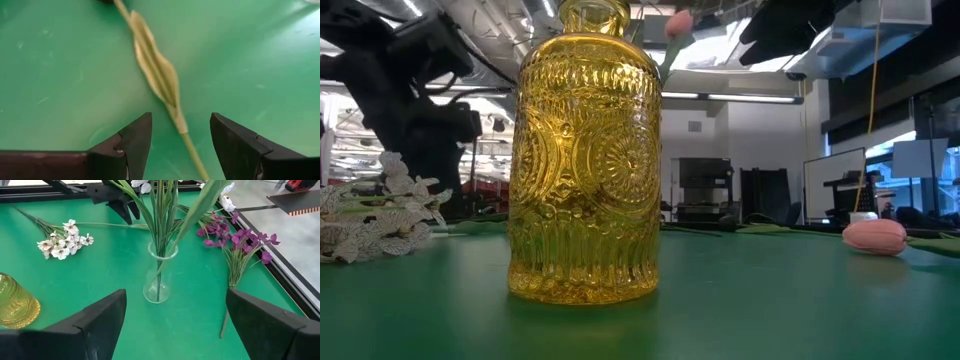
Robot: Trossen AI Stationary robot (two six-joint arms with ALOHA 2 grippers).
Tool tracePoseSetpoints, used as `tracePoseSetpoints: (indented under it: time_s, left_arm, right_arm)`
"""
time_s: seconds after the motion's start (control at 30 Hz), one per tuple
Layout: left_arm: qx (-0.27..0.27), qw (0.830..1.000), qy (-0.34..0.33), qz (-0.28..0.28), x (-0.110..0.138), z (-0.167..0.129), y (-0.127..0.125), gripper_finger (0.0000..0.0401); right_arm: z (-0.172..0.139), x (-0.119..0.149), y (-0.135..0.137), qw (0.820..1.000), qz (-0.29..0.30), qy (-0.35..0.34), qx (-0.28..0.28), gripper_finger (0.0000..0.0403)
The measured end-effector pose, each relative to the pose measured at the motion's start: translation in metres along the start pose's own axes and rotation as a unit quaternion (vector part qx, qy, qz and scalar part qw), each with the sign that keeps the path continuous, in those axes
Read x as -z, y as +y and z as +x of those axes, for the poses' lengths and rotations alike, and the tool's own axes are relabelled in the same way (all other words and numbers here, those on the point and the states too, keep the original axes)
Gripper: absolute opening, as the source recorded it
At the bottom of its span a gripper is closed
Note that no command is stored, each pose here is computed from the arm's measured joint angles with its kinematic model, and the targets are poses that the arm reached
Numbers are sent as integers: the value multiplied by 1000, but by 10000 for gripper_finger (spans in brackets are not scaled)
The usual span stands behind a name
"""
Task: Sort flowers into vase by color
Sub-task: Put the middle left black tulip flower into the yellow crystal vase
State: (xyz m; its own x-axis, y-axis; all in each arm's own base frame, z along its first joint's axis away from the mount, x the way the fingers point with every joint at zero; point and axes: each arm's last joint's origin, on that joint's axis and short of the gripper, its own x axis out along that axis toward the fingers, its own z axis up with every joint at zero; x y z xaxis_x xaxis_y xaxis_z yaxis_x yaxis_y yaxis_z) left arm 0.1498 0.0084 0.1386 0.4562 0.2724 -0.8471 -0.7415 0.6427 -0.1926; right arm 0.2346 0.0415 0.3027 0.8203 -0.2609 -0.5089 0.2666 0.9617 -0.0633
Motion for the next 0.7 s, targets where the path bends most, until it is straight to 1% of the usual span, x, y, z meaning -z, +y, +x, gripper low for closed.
tracePoseSetpoints:
  time_s: [0.3,0.47,0.57,0.7]
  left_arm:
    - [-43,999,30,11,4,16,0,196]
    - [-61,997,47,19,0,18,-5,192]
    - [-77,995,66,19,-4,15,-10,178]
    - [-99,991,88,18,-11,11,-17,147]
  right_arm:
    - [0,0,0,1000,2,0,-1,340]
    - [0,0,0,1000,3,0,-1,340]
    - [0,0,0,1000,4,0,-1,340]
    - [0,0,0,1000,5,0,-1,340]
